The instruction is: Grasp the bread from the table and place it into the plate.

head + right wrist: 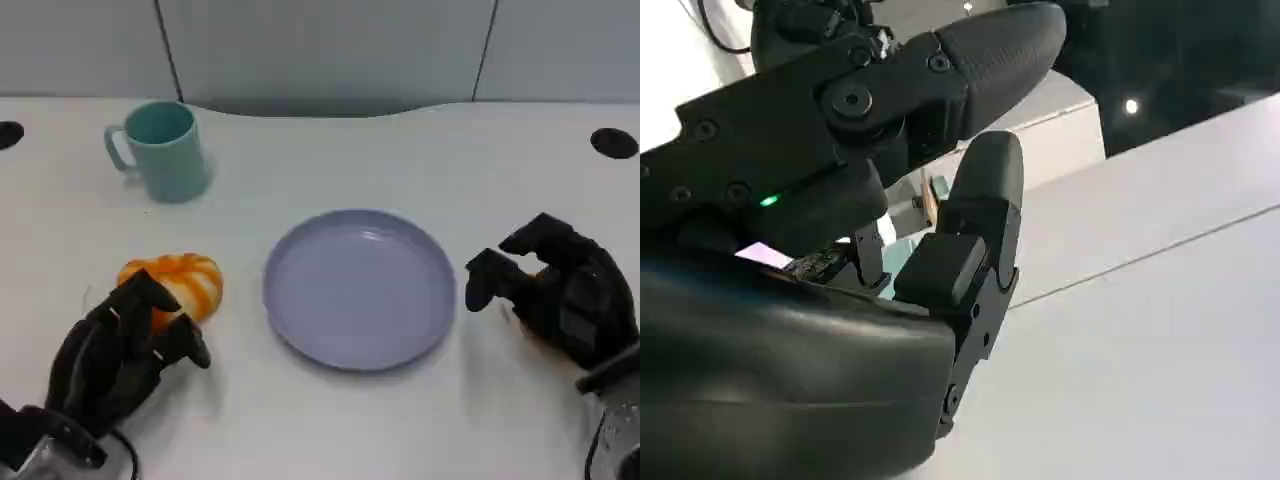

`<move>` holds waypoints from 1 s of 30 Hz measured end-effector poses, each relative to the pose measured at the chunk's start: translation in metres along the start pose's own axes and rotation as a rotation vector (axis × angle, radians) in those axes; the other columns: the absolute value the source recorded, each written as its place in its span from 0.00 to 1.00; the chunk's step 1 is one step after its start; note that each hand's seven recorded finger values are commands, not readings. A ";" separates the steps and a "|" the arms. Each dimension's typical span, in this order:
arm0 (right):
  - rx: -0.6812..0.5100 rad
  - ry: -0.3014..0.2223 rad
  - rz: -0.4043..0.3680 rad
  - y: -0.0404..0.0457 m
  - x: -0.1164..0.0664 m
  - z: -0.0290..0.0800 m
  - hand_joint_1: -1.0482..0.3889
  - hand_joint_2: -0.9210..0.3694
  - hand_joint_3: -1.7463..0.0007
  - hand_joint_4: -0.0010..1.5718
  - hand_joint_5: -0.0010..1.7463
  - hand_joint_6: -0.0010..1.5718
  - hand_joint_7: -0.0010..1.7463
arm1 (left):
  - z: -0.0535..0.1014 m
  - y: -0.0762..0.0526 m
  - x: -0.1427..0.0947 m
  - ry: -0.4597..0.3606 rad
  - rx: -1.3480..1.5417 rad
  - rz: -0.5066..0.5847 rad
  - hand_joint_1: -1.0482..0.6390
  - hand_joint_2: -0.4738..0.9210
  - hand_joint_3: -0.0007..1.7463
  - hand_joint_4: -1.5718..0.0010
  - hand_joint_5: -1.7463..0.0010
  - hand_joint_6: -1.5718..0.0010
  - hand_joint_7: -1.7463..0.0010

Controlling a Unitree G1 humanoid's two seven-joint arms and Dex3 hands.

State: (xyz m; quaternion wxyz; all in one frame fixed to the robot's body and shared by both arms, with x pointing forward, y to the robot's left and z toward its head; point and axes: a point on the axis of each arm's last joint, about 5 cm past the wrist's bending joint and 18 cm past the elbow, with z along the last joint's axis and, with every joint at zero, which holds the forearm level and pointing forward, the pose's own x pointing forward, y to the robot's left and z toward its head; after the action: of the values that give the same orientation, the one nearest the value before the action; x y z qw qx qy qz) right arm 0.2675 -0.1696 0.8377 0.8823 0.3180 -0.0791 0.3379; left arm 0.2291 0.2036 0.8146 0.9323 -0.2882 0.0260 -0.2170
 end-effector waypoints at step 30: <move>-0.033 -0.026 -0.006 0.0006 -0.002 -0.002 0.39 0.03 1.00 0.47 0.81 0.61 0.33 | 0.000 0.000 0.001 0.016 0.017 0.013 0.14 1.00 0.19 0.56 0.00 0.65 0.11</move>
State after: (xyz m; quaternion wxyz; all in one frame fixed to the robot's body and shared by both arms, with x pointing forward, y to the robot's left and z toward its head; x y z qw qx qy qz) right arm 0.2653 -0.1693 0.8356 0.8873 0.3079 -0.0954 0.3298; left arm 0.2300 0.2033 0.8145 0.9359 -0.2783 0.0335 -0.2133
